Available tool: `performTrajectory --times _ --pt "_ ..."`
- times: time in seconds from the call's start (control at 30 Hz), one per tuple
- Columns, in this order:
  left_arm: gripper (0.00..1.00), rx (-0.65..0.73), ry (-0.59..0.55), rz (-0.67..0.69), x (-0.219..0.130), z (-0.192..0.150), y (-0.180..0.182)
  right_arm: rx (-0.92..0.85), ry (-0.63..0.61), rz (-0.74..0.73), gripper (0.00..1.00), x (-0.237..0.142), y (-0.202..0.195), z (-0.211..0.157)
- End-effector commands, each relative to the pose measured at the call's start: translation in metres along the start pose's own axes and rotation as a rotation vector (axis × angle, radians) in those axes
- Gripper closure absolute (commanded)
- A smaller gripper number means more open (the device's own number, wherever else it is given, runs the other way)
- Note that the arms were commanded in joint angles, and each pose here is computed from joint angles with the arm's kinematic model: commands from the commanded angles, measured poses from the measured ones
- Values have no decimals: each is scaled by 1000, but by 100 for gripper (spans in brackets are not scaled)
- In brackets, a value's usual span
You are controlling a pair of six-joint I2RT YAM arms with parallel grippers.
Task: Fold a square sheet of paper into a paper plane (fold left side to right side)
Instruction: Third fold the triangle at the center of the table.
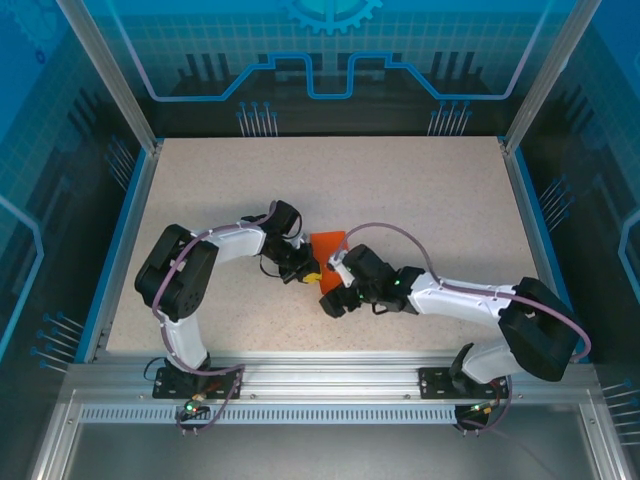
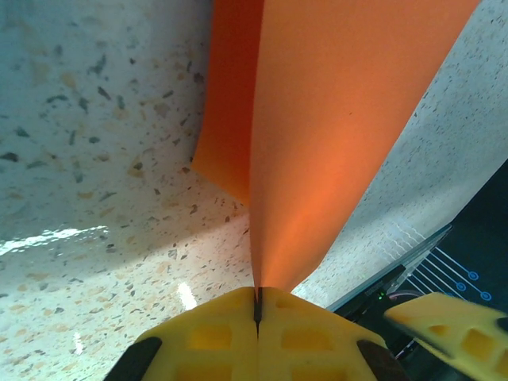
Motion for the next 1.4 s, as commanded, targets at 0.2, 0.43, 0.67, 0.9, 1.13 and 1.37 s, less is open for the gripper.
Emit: performTrajectory --times 0.2,0.43,0.67,0.9,1.13,1.37 --pt "100 -45 38 16 1 -8 4 -168 53 -47 21 30 13 10" --pt "100 -48 48 18 2 -8 6 -185 87 -77 37 48 12 14" --pt "100 -41 48 22 2 -8 6 -184 93 -89 64 46 10 13" --pt "94 -22 34 36 0 -7 6 -177 93 -71 92 41 11 13" --pt "72 5 0 25 -20 -3 4 -129 76 1 100 38 16 12" --pt "56 32 -51 -13 -54 4 4 -83 64 58 100 34 17 12"
Point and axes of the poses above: each hand's point on the last joint's axis, 136 mm out from that joint toward the fingers, its own x axis out along the fingers, its own y axis along the line the jaws close on, z = x × y, the point moved 1 cm from there along -x, back along the fingers, and after that the axes turned 15 degrees about -x, right-handed, at the moved point
